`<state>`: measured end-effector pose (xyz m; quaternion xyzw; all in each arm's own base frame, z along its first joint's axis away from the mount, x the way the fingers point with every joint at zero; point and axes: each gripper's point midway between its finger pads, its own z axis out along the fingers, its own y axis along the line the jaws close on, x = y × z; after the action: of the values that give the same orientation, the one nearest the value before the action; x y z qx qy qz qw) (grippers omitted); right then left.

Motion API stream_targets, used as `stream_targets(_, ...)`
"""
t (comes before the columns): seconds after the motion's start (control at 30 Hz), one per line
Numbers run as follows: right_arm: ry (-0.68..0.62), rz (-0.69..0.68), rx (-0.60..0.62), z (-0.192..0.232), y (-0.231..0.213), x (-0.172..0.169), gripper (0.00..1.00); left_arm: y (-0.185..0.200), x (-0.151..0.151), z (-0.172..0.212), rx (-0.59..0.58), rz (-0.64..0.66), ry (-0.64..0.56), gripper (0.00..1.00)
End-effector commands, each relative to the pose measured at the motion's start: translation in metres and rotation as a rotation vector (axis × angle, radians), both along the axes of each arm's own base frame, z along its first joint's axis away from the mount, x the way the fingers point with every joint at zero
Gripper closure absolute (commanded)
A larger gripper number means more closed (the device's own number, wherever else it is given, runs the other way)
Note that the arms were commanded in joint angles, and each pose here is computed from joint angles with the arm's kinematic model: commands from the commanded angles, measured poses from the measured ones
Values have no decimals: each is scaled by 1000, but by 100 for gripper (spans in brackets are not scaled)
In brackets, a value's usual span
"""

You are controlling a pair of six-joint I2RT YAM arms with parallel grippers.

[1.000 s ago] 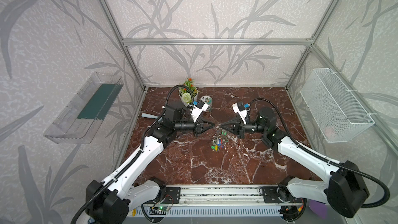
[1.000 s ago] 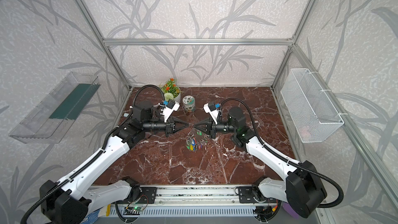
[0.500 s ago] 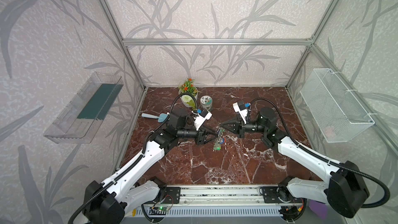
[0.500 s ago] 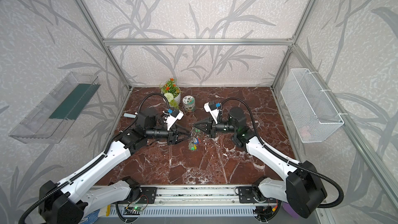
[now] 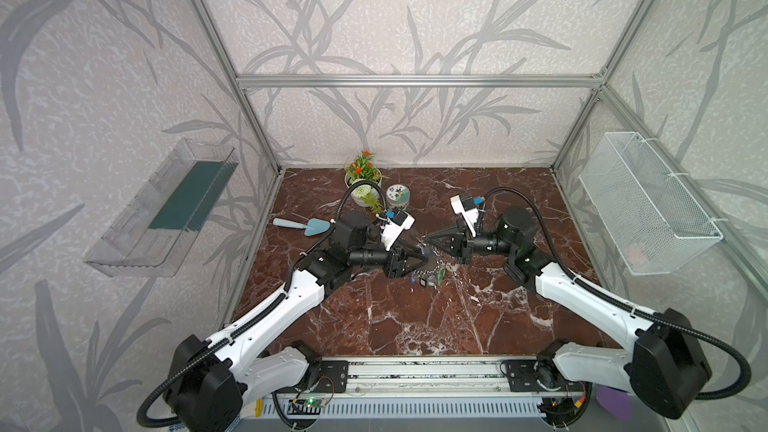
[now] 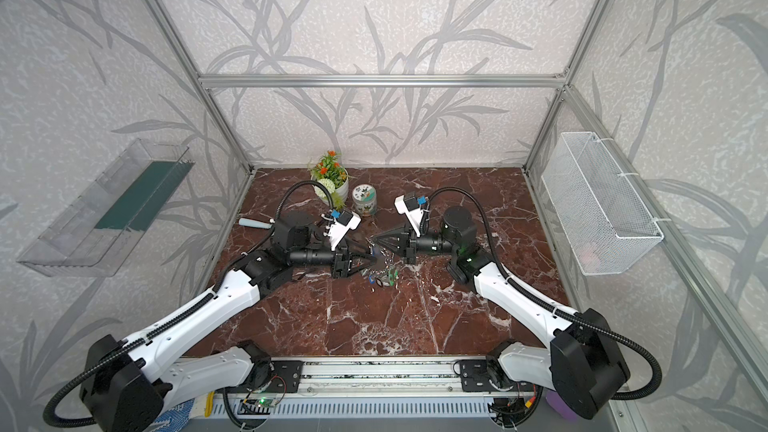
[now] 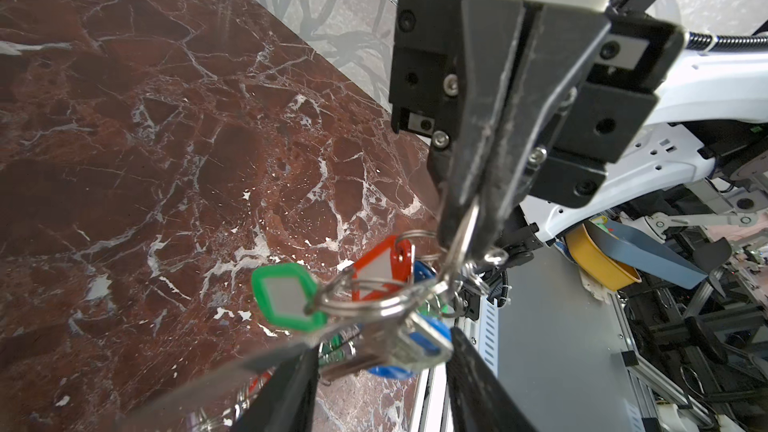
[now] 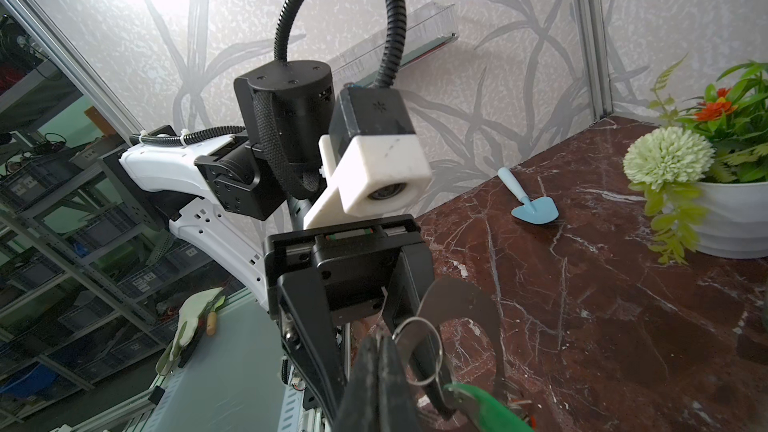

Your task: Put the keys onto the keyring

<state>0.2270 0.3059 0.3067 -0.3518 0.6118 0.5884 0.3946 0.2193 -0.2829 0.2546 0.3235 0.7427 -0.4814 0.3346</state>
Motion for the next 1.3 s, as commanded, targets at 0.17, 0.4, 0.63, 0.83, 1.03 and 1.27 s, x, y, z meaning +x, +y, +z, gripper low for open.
stream_targets(0.17,-72,12,53,18,-1,-3,100,-3,14,4,-8,57,-16,58)
stream_targets(0.4,-69,14,52,17,-2,-3,100,-4,20,-1,17,77,-1,72)
stream_targets(0.63,-68,7,51,16,-3,-1,100,-3,25,6,0,115,-14,88)
stream_targets(0.83,-64,9,49,14,-2,0,100,3,25,14,-24,149,-41,99)
stream_targets(1.03,-58,9,49,12,-1,2,100,12,22,13,-4,177,-77,100)
stream_targets(1.27,-53,7,51,12,-1,5,100,12,4,3,25,100,-65,68)
